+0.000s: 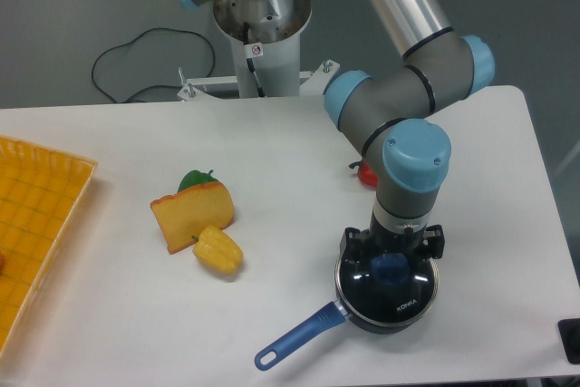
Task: Open the lid
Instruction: 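Close the gripper on the blue knob of the glass lid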
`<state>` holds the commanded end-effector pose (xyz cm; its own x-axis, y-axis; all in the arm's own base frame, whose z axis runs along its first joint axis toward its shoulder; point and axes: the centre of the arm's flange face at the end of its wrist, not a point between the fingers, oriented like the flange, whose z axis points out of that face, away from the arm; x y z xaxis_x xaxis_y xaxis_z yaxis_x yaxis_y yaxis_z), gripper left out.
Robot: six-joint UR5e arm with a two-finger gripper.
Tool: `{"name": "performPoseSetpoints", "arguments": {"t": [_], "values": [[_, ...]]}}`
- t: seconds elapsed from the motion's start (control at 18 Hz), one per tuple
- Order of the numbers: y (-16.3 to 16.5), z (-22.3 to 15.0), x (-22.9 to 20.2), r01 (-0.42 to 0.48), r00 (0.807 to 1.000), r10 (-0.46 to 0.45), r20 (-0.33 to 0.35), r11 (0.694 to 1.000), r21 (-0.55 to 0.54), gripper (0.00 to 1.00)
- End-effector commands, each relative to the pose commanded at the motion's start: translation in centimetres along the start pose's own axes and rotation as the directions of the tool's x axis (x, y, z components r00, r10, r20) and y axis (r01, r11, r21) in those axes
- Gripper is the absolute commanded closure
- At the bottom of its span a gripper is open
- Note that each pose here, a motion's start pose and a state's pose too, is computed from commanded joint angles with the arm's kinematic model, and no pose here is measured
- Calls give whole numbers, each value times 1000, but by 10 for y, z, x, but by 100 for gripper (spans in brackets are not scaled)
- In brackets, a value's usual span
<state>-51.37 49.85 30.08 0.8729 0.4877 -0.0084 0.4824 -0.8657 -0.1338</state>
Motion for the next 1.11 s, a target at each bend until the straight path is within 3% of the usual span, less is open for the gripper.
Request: {"name": "performPoseSetpoints", "arguments": {"t": [0.44, 0.61, 0.67, 0.78, 1.0, 1.11], "values": [[-4, 5, -1, 34, 999, -34, 0, 999, -2, 2], [-4, 5, -1, 34, 999, -34, -1, 999, -1, 8], [-4, 5, -1, 34, 999, -34, 1, 999, -2, 15], [-4, 5, -1, 34, 999, -34, -1, 999, -1, 19], [-4, 4, -1, 38, 999, -38, 0, 999, 0, 35], [-4, 4, 0, 37, 999, -37, 0, 999, 0, 37]]}}
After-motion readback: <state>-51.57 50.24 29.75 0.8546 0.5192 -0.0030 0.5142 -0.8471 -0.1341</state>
